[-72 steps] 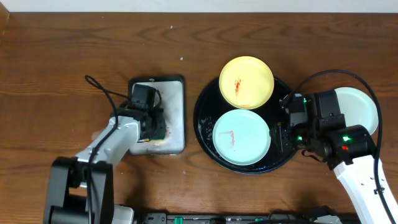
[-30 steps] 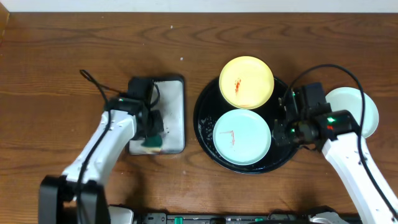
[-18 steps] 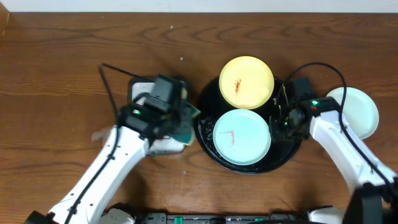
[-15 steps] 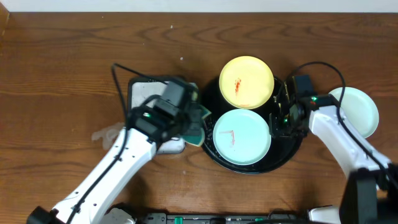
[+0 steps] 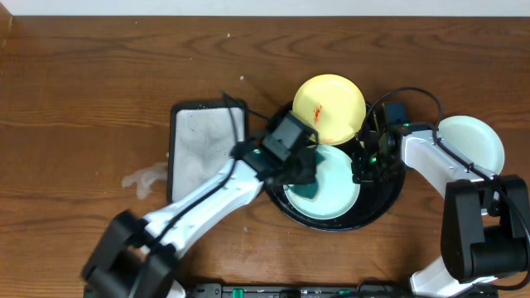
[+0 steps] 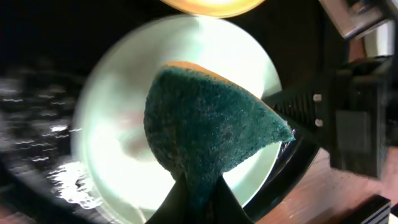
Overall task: Clean dirty plates on tray and stack at the side
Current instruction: 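Scrub the red stain on the green plate with the sponge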
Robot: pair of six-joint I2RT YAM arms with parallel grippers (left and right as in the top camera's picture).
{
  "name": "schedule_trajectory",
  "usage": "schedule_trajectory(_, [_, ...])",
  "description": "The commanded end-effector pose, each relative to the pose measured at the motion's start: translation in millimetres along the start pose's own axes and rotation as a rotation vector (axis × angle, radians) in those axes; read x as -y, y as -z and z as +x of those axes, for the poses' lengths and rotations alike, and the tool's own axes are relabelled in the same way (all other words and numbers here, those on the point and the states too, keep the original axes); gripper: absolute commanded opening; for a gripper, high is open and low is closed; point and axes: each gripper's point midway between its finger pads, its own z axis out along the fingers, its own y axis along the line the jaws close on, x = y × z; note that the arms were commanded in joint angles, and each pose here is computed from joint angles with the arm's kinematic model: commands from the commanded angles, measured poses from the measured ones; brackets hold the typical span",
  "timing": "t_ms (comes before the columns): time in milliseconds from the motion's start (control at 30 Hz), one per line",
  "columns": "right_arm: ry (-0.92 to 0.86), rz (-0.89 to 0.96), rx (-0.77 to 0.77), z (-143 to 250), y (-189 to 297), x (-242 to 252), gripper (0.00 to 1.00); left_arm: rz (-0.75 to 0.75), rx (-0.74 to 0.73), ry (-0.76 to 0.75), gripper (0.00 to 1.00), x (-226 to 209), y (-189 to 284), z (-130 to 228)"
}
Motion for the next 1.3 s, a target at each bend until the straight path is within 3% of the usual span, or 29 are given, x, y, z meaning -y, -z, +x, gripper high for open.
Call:
schedule_trajectory(0, [-0.023, 0.029, -0.023, 4.1, -6.5, 6.2, 0.01, 0.025, -0.068, 0.072, 0.08, 11.1, -29.4, 14.3])
schedule_trajectory(167, [-0.029, 0.042, -0.032, 6.6, -6.5, 8.5, 0.01, -0.009, -0.133, 0.055, 0.07, 6.3, -74.6, 36.7])
schedule_trajectory(300, [-0.027, 0.042, -0.033, 6.8, -6.6, 7.9, 0.01, -0.254, -0.078, 0.05, 0.07, -50.3, -89.4, 33.6])
schedule_trajectory(567, [-0.025, 0.045, -0.052, 11.6, -7.0, 6.8, 0.01, -0.774, 0.051, -0.079, 0.07, -146.6, -36.9, 10.0])
schedule_trajectory(700, [-0.027, 0.046, -0.054, 12.3, -6.9, 7.0, 0.01, -0.851, 0.055, -0.093, 0.07, -157.8, -24.3, 8.2])
schedule_trajectory(833, [-0.032, 0.066, -0.062, 14.4, -6.6, 10.4, 0.01, -0.777, 0.05, -0.072, 0.07, -147.6, -35.2, 8.2])
schedule_trajectory(1100, [-0.033, 0.07, -0.067, 15.7, -6.5, 11.1, 0.01, -0.06, -0.109, 0.076, 0.07, -21.5, -97.7, 21.4])
schedule_trajectory(1267, [-0.033, 0.07, -0.067, 15.8, -6.5, 11.0, 0.01, 0.104, -0.101, 0.084, 0.07, 22.7, -106.4, 22.0])
